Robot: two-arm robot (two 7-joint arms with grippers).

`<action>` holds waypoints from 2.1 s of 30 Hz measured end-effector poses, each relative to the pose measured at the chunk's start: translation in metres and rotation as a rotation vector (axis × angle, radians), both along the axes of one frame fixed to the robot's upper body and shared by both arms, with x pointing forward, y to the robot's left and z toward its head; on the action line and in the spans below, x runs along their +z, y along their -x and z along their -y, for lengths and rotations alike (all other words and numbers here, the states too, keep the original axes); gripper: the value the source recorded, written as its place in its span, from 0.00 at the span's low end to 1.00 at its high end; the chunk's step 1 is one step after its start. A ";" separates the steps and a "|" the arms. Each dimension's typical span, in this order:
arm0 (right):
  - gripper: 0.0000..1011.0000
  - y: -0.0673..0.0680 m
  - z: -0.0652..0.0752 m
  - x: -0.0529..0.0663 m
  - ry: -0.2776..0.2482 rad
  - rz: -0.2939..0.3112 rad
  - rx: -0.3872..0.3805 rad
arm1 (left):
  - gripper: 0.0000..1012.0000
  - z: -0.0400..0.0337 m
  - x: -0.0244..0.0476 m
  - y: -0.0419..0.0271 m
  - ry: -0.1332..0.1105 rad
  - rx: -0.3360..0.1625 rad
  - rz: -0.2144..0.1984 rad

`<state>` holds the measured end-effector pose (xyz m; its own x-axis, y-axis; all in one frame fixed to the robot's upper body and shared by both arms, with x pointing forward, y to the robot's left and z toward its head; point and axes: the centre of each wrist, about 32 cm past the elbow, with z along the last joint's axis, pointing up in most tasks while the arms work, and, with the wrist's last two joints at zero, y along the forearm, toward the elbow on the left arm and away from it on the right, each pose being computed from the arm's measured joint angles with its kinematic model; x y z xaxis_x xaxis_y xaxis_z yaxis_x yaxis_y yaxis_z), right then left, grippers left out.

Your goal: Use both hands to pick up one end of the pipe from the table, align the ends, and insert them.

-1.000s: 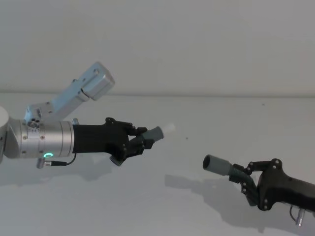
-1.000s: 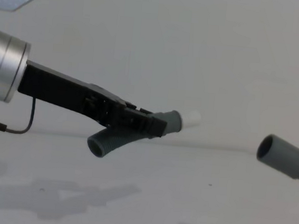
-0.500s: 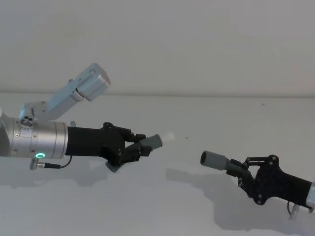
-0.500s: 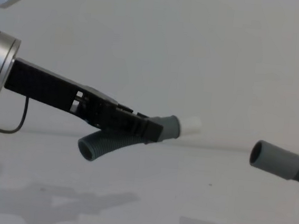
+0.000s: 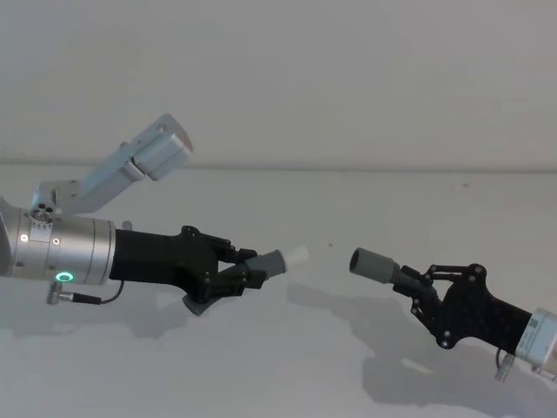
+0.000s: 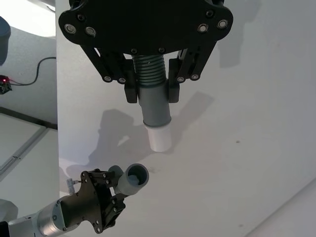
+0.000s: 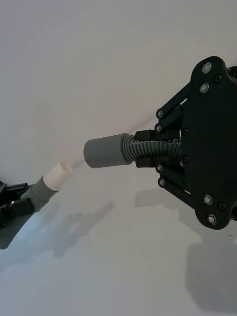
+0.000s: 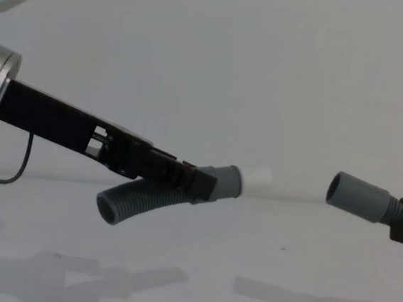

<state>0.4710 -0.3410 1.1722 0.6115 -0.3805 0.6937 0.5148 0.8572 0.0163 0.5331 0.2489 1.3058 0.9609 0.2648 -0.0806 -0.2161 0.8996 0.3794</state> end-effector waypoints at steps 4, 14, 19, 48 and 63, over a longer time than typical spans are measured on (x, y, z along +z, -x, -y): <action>0.15 0.000 -0.001 -0.001 -0.006 0.011 0.001 | 0.35 -0.0003 0.0006 -0.0005 -0.002 -0.003 -0.010; 0.15 -0.001 -0.001 -0.003 -0.018 0.048 0.046 | 0.35 0.0005 0.0013 -0.0026 -0.001 -0.010 -0.025; 0.15 -0.002 -0.001 -0.003 -0.019 0.082 0.073 | 0.35 0.0021 0.0014 -0.0045 0.001 -0.020 -0.034; 0.15 -0.004 -0.026 -0.001 0.045 0.194 -0.011 | 0.35 0.0060 0.0032 -0.0085 0.010 -0.063 -0.056; 0.15 -0.013 -0.026 -0.007 0.080 0.243 0.008 | 0.35 0.0013 0.0068 -0.0086 0.008 -0.058 -0.047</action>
<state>0.4839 -0.3150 1.1648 0.4256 -0.3137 0.8488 0.4969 0.8649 0.0705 0.5417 0.2476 1.3126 0.9697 0.2079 -0.1281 -0.1455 0.9132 0.3807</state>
